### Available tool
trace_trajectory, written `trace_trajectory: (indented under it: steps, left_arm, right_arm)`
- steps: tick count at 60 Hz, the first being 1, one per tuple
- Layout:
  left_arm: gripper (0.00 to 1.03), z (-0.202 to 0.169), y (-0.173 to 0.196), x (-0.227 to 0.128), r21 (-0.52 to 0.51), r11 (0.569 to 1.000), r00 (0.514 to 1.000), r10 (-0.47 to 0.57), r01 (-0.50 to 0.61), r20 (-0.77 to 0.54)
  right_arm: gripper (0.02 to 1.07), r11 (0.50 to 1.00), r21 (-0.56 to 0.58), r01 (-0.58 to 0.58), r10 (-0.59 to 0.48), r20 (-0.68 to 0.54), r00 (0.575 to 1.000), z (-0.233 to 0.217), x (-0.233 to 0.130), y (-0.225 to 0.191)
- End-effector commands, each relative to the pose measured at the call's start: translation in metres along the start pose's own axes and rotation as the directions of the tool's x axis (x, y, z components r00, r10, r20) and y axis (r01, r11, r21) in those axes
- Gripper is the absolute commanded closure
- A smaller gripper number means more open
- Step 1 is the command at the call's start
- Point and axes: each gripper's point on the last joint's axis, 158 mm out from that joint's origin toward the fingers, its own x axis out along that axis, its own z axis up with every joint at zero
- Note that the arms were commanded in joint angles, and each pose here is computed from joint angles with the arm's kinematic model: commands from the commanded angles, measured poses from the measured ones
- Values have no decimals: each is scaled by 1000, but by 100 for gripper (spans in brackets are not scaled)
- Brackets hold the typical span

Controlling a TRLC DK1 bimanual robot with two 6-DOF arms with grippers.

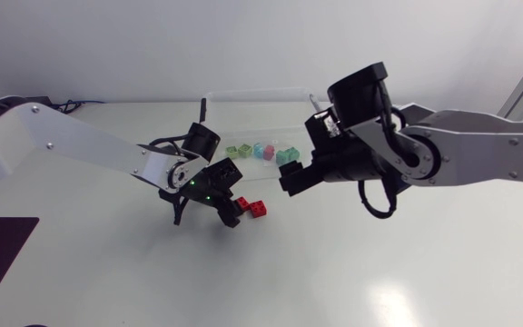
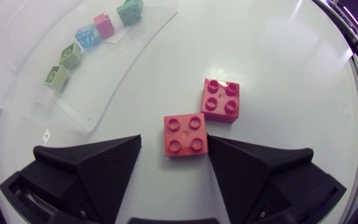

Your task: Place the duplo bricks in the container

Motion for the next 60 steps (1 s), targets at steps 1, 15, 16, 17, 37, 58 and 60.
trace_trajectory:
  steps: [1,15,16,17,37,58,60]
  left_arm:
    - [72,3,0,7,17,1000,1000,-12,12,7]
    - [74,9,0,-20,-18,1000,999,-8,9,49]
    - [75,11,0,-23,-23,1000,998,-9,10,55]
    - [75,12,1,-26,-25,1000,998,-8,9,62]
    - [75,41,18,-118,-97,994,973,66,-46,219]
    - [75,84,63,-188,-186,973,909,198,-136,368]
    - [75,88,68,-191,-194,971,900,208,-142,382]
  right_arm:
    - [13,1000,11,-7,8,-55,998,-22,15,10]
    - [13,1000,-16,-23,20,-172,985,-51,52,32]
    - [13,1000,-18,-24,20,-181,983,-53,55,33]
    - [13,999,-21,-25,21,-190,981,-55,57,34]
    - [13,1000,-20,-17,11,-266,964,-57,101,46]
    - [15,1000,-16,-3,-2,-322,947,-62,128,48]
    - [15,1000,-15,-2,-3,-321,947,-61,129,47]
